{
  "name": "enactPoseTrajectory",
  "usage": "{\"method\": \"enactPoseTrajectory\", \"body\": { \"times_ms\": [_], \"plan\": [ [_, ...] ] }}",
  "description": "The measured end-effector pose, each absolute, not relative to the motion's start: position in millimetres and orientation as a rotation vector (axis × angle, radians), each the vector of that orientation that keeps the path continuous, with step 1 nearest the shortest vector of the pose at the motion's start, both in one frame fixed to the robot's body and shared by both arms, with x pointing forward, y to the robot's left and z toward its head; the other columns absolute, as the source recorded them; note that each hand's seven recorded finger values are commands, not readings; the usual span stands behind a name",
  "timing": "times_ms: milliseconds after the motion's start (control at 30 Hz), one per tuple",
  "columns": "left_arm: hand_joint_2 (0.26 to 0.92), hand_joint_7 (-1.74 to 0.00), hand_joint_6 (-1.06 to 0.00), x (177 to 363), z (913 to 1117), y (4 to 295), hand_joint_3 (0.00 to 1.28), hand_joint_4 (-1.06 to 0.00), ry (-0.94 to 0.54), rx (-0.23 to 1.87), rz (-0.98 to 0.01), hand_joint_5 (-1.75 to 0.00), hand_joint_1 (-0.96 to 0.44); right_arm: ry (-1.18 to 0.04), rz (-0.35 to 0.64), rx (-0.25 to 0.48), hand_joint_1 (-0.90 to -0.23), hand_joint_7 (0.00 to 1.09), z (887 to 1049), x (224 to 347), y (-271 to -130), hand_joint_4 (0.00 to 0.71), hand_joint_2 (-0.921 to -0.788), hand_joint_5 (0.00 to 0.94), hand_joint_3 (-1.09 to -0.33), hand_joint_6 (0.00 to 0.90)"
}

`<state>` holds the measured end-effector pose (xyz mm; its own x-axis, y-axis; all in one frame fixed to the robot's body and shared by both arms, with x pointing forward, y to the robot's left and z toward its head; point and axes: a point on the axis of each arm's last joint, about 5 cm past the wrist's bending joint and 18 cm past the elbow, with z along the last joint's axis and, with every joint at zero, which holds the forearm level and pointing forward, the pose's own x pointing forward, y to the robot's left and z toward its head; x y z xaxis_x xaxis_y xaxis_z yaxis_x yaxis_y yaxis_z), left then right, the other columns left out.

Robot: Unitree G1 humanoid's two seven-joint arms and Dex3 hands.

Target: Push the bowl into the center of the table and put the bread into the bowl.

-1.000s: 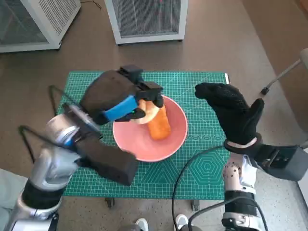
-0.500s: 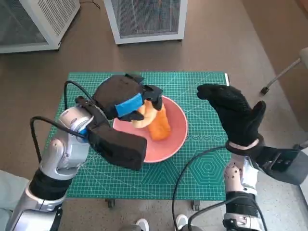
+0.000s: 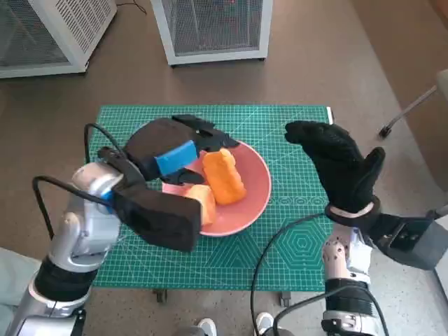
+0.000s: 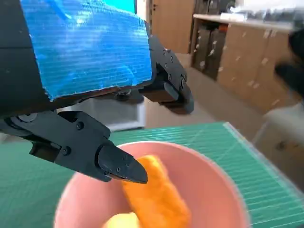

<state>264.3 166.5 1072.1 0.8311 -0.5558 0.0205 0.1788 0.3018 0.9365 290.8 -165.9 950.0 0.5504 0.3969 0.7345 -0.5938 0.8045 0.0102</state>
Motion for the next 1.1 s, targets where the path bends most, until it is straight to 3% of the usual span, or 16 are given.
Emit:
{"method": "enactPoseTrajectory", "body": {
  "times_ms": [267,433,567,867,1100],
  "plan": [
    [0.912,0.0,-0.28,258.2,1067.4,198.7,0.01,-0.09,-0.468,0.838,-0.431,0.0,-0.34,-0.803,0.572,0.271,-0.518,0.02,955.8,291.0,-159.0,0.328,-0.921,0.004,-0.484,0.529],
    [0.92,0.0,-0.25,255.4,1056.5,218.4,0.09,-0.12,-0.568,0.615,-0.375,-0.01,-0.48,-0.833,0.546,0.263,-0.521,0.0,963.1,291.3,-156.0,0.314,-0.921,0.001,-0.486,0.479],
    [0.921,-0.01,-0.26,252.4,1043.7,228.6,0.15,-0.14,-0.634,0.414,-0.31,-0.02,-0.51,-0.855,0.521,0.242,-0.524,0.0,969.1,292.5,-152.8,0.295,-0.921,0.0,-0.484,0.435],
    [0.921,-0.03,-0.3,245.8,1021.2,212.9,0.25,-0.21,-0.715,0.054,-0.164,-0.05,-0.54,-0.893,0.491,0.213,-0.503,0.0,986.9,302.1,-144.9,0.275,-0.921,0.0,-0.487,0.419],
    [0.921,-0.05,-0.31,245.0,1022.4,208.9,0.28,-0.23,-0.731,0.04,-0.178,-0.05,-0.57,-0.923,0.5,0.196,-0.509,0.0,1000.2,307.1,-142.3,0.273,-0.921,0.0,-0.494,0.418]
  ]
}}
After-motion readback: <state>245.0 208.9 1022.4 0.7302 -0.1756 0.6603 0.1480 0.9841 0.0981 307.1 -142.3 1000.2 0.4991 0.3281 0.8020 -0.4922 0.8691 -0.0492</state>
